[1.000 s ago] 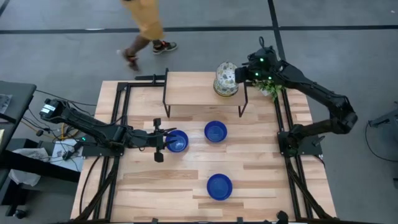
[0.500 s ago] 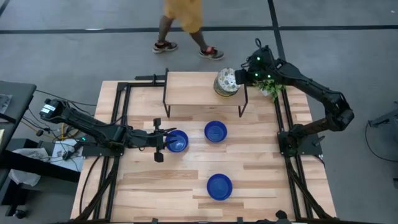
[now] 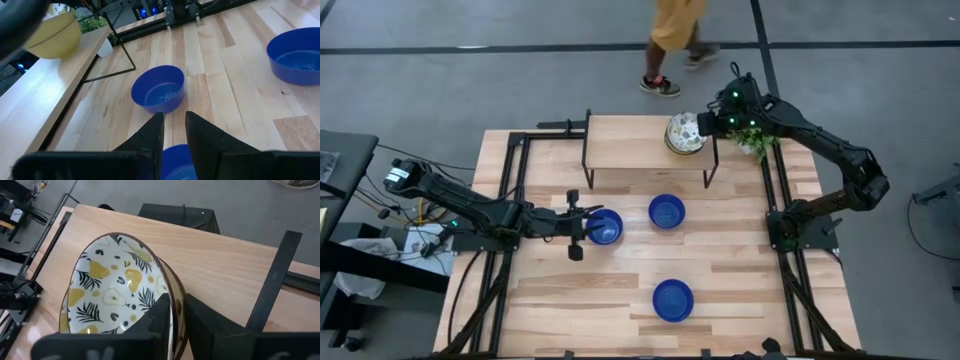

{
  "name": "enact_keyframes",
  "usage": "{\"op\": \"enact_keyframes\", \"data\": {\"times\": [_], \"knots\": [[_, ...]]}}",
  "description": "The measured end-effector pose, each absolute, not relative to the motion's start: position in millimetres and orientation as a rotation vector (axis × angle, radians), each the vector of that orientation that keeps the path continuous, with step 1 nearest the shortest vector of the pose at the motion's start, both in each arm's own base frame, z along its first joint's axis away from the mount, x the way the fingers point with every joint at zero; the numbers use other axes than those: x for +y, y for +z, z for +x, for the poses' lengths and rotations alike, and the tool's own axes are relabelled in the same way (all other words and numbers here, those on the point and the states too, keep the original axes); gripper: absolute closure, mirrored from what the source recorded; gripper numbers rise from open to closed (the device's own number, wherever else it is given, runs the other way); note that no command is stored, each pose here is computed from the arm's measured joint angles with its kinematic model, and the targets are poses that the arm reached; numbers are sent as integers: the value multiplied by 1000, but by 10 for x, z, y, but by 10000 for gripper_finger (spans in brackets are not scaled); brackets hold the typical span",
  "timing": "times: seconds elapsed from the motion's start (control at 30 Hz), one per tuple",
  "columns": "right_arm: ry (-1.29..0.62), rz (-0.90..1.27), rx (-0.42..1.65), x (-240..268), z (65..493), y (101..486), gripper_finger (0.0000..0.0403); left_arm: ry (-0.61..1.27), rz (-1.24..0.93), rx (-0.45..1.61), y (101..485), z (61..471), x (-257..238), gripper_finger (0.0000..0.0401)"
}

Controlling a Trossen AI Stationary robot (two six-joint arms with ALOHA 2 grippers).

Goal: Pick & Place Mini bowls
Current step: Stack the white patterned bowl on top of the white patterned bowl on the shelf

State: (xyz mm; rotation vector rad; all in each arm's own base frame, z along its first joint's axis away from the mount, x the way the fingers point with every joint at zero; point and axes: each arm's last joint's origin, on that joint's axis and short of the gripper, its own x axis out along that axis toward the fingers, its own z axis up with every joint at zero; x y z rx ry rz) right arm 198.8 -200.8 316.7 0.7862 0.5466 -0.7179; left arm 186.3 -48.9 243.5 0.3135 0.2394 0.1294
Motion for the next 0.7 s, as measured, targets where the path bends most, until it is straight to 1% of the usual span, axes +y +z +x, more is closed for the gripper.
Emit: {"op": "enact_keyframes", "data": {"times": [0.17,0.7], "knots": [[-717,784,547,-2008,1988,3167,351,130,313,239,2436,1863,-489,322],[-697,725,466,-2019,2013,3261,351,130,314,239,2436,1863,-489,322]]}}
